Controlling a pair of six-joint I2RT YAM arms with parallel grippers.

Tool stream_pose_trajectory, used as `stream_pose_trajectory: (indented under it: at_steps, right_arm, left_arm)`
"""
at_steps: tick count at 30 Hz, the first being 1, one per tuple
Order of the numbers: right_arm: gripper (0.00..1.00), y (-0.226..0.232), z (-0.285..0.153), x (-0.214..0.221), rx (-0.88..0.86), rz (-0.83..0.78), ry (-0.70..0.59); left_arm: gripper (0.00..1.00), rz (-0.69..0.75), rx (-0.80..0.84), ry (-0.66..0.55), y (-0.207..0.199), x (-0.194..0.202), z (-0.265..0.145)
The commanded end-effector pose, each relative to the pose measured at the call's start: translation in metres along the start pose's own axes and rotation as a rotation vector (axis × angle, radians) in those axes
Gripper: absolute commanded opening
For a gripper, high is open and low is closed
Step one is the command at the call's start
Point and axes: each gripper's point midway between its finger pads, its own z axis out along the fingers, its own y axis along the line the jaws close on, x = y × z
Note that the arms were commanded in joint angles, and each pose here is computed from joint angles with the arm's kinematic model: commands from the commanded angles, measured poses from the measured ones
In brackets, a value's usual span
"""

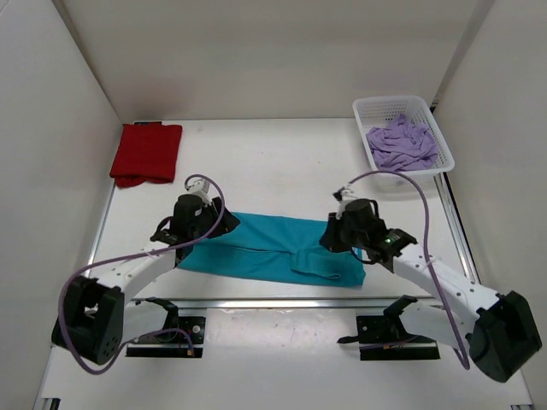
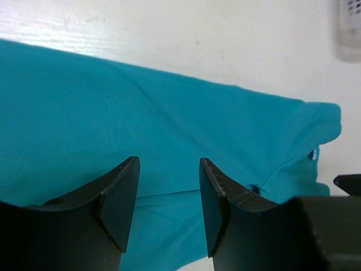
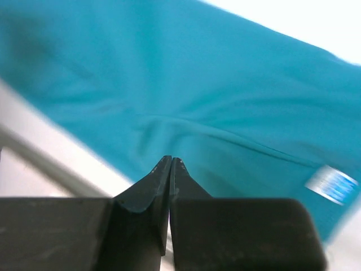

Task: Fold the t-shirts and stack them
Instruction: Fold the other side of the tshirt into a rectangle, then rotate the tshirt 90 degrees

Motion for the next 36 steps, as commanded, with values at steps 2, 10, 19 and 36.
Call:
stream_pose_trajectory:
  at_steps: [2, 10, 19, 36]
  right_arm:
    - [0.0, -0.046, 0.001, 0.04, 0.102, 0.15, 0.031]
    - [0.0, -0.065, -0.001, 0.114, 0.159, 0.268, 0.13]
    - [0.18, -0.049, -0.015, 0.064, 0.102, 0.253, -0.02]
    - [0.0, -0.104, 0.148, -0.063, 0.191, 0.233, 0.028]
  left_arm:
    - [0.57, -0.023, 0.039, 0.01, -0.008, -0.003, 0.016]
    - [0.58, -0.171, 0.015, 0.029, 0.026, -0.003, 0.029]
    - [0.59, -0.315, -0.041, 0.041, 0.067, 0.006, 0.027]
    - [0.6, -0.008, 0.053, -0.026, -0.007, -0.022, -0.011]
